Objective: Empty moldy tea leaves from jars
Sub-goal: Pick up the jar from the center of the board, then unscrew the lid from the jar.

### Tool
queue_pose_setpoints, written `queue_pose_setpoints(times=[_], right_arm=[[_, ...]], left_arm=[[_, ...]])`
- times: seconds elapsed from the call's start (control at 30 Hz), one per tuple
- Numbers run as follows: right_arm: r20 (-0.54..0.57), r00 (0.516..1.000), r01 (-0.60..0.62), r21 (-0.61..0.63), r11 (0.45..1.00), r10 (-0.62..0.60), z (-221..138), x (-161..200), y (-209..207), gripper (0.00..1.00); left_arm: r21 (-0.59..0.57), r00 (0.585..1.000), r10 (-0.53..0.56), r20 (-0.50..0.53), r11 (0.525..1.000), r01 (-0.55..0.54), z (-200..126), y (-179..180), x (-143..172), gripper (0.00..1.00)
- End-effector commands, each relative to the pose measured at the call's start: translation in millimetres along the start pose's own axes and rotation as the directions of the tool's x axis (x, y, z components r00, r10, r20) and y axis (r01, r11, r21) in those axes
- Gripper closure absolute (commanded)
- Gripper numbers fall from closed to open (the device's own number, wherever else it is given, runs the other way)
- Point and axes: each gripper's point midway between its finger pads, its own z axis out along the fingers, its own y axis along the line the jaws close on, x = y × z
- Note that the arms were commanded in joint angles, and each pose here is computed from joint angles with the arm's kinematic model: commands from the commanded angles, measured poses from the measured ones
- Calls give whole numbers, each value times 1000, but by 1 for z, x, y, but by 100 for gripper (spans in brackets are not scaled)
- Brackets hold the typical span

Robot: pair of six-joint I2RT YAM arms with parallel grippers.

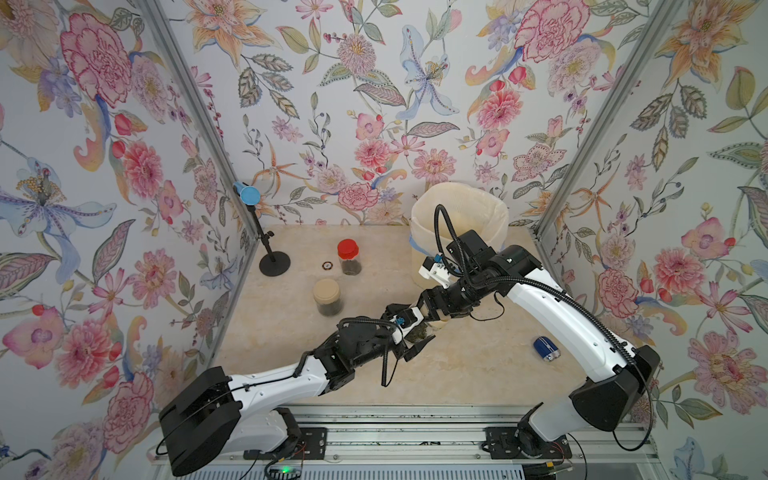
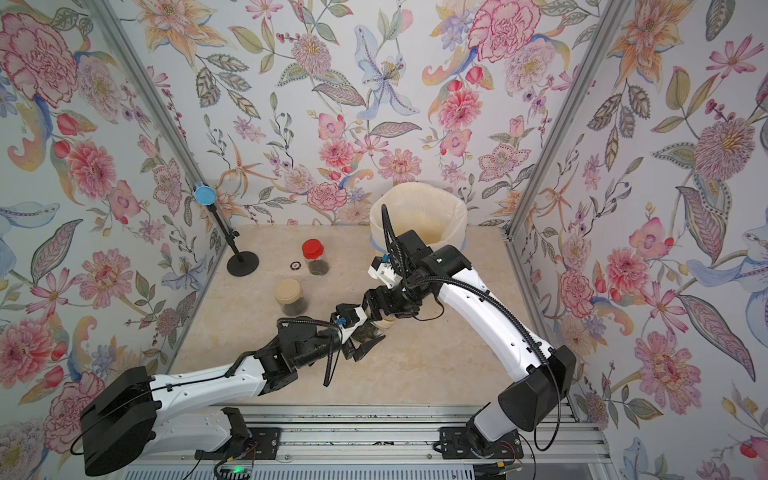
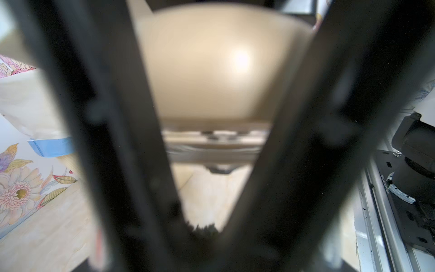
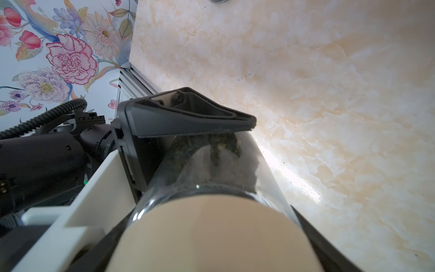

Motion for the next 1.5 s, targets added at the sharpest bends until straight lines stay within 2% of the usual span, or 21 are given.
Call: queue_pose_setpoints(times=[0.0,0.1,0.2,0.3,0.53,1.17,1.4,1.47], right_arm=[[21,1000,14,-46,999,-13,-10,4,13,46],[17,1000,13,-46,999,-12,-9,4,12,44],[27,1000,-14,-59,998,15,-13,1,8,25],[23,999,-24,-94,995,26,-16,2,14,12],[12,997,-73,-168,983,77,-23,1,24,0],[29,993,-113,-91,989,116,-25,0,7,0],[-2,994,-107,-59,993,107,-18,5,3,0],[-7,995,-104,-55,993,104,-16,5,3,6]], left_arm=[[-4,998,25,51,1000,-25,-2,0,-16,21],[-12,997,27,70,1000,-26,-6,1,-18,28],[-18,996,33,82,999,-32,-9,1,-18,33],[-13,996,36,81,999,-35,-9,0,-17,37],[-6,995,37,91,999,-36,-10,-2,-16,38],[-1,996,38,82,999,-38,-17,-4,-12,38],[-6,996,34,88,999,-33,-18,-3,-14,38],[-4,996,32,88,999,-32,-18,-3,-13,38]])
